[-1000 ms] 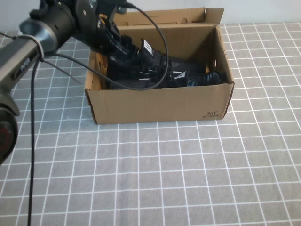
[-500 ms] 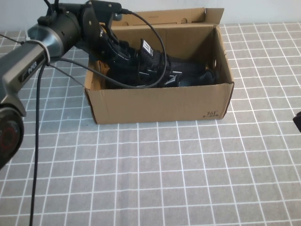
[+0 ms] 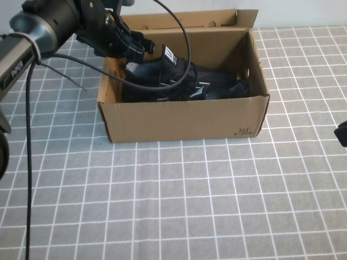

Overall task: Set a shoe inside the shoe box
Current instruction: Place the shoe in the shoe box

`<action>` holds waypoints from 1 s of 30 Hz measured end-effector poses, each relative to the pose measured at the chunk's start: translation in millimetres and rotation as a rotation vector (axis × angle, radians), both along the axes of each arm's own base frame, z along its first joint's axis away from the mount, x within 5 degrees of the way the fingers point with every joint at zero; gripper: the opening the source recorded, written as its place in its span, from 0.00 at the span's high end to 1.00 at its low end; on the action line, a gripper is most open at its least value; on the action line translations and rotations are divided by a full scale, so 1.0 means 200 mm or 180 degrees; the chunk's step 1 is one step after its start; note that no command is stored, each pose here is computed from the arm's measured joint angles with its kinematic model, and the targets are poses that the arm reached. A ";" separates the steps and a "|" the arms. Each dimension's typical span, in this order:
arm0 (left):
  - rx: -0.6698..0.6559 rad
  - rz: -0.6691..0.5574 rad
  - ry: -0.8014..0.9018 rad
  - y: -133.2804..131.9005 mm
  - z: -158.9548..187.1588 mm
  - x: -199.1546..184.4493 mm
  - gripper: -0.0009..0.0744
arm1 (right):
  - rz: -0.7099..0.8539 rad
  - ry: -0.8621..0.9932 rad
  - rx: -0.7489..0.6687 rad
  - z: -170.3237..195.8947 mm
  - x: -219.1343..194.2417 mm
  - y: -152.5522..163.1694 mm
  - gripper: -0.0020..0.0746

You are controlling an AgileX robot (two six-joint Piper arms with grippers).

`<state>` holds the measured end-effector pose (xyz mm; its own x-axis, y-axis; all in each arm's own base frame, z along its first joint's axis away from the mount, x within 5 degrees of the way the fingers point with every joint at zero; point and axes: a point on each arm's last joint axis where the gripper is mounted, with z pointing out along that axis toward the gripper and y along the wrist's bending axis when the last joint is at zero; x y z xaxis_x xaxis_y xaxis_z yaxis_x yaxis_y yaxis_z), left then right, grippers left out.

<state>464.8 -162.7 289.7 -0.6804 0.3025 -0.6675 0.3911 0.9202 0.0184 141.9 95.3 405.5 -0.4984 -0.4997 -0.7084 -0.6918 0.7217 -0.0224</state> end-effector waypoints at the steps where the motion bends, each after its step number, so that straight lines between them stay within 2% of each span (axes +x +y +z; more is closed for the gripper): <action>1: -0.0010 0.0014 0.0010 0.00 0.00 0.00 0.51 | -0.0001 0.0012 -0.0005 0.00 0.00 0.00 0.99; 10: 0.0194 0.0048 0.0118 0.00 -0.15 0.05 0.51 | 0.0005 0.0102 -0.0062 -0.03 0.05 0.03 0.99; 21: 0.0059 0.0157 -0.0026 0.00 -0.16 0.08 0.51 | 0.0049 0.0086 -0.0081 -0.04 0.05 0.03 0.99; 30: 0.0069 0.0148 0.0002 -0.02 -0.25 0.12 0.53 | 0.0129 0.0093 -0.0036 -0.03 0.04 0.04 0.99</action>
<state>487.9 -167.2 239.5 -0.6945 0.2850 -0.6606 0.3479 0.9368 0.0384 150.5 103.2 399.0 -0.4979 -0.5280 -0.6880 -0.7210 0.6929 -0.0098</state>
